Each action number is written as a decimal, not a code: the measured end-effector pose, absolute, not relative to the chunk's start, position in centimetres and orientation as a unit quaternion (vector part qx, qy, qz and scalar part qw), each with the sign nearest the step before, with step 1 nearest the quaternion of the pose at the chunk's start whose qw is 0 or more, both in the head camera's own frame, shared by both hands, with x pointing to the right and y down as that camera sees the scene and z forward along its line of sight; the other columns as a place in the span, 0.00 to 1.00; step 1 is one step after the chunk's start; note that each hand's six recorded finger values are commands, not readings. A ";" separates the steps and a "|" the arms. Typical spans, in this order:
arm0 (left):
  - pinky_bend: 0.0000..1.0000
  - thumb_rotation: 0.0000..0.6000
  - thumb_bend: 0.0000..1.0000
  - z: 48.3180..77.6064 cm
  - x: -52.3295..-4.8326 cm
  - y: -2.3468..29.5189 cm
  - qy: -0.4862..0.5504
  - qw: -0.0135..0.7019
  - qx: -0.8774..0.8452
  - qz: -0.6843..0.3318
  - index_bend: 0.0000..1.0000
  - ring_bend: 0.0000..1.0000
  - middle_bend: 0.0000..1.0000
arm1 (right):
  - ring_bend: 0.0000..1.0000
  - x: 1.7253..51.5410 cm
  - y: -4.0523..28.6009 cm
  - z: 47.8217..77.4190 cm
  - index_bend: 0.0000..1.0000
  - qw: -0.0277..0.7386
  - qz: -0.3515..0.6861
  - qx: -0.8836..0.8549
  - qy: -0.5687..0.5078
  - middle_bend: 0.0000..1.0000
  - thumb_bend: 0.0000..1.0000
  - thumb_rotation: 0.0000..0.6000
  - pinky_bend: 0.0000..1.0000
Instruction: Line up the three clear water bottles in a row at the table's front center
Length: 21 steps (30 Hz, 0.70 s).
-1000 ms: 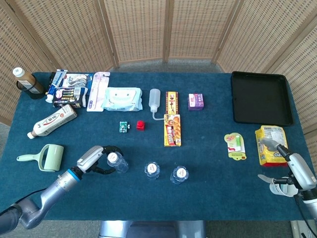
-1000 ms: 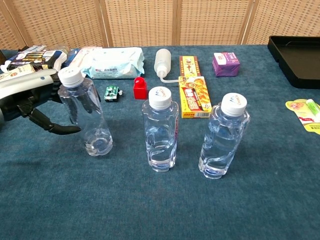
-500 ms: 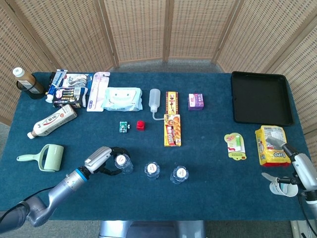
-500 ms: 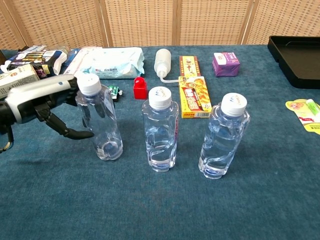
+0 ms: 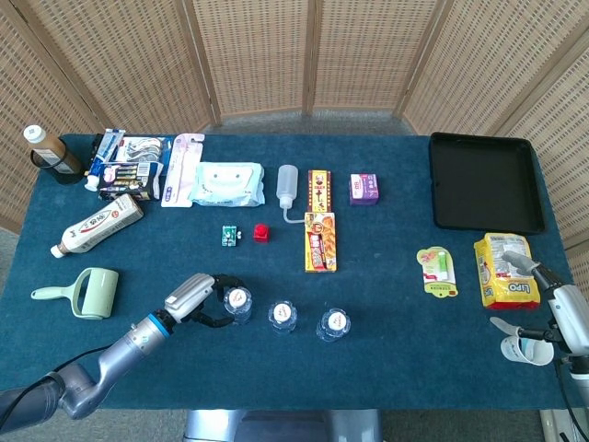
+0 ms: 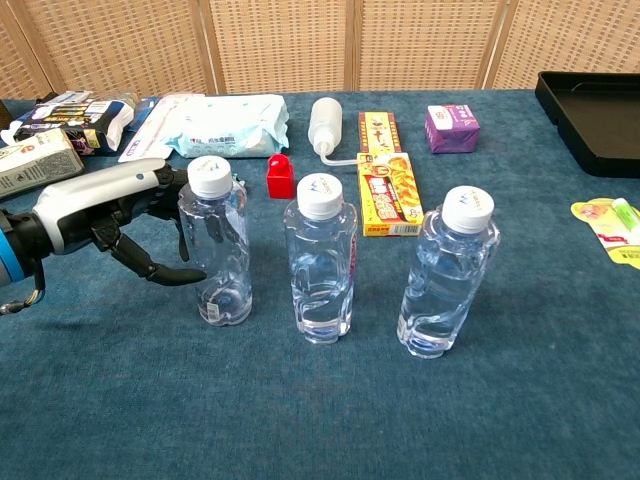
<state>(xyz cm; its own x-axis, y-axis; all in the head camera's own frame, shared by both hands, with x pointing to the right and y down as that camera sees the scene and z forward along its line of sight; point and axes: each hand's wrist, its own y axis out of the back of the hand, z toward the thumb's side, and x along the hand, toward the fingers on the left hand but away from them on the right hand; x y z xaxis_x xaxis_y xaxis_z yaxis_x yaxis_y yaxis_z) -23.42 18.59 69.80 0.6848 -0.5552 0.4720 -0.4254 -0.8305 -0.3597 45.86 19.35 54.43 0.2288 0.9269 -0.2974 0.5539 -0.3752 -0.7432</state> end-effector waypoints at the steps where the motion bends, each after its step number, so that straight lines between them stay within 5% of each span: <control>1: 0.49 1.00 0.29 69.8 -23.4 18.6 0.268 0.111 -0.911 -0.292 0.58 0.37 0.50 | 0.23 45.9 19.3 54.4 0.16 0.253 0.370 -0.742 -0.499 0.22 0.11 1.00 0.26; 5: 0.43 1.00 0.28 69.5 -23.3 18.9 0.266 0.101 -0.916 -0.282 0.57 0.30 0.42 | 0.23 45.9 19.3 54.4 0.16 0.251 0.368 -0.743 -0.499 0.22 0.11 1.00 0.26; 11: 0.28 1.00 0.26 69.2 -23.8 18.9 0.262 0.116 -0.917 -0.277 0.32 0.11 0.20 | 0.23 45.7 19.3 54.4 0.16 0.248 0.365 -0.747 -0.498 0.22 0.11 1.00 0.26; 16: 0.24 1.00 0.26 69.2 -24.0 18.7 0.262 0.123 -0.915 -0.282 0.24 0.06 0.13 | 0.23 45.6 19.4 54.3 0.16 0.247 0.362 -0.749 -0.497 0.22 0.11 1.00 0.27; 21: 0.21 1.00 0.22 68.8 -24.3 18.5 0.264 0.126 -0.914 -0.282 0.04 0.01 0.04 | 0.23 45.6 19.4 54.3 0.16 0.245 0.361 -0.750 -0.497 0.22 0.11 1.00 0.27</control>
<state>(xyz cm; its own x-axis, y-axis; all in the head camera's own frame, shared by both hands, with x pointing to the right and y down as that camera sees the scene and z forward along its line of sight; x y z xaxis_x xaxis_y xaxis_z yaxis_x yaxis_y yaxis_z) -24.32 18.45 68.78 0.7007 -0.5543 0.4491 -0.4120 -0.8284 -0.3796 45.62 19.40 54.29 0.2460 0.9223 -0.2981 0.5683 -0.3864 -0.7265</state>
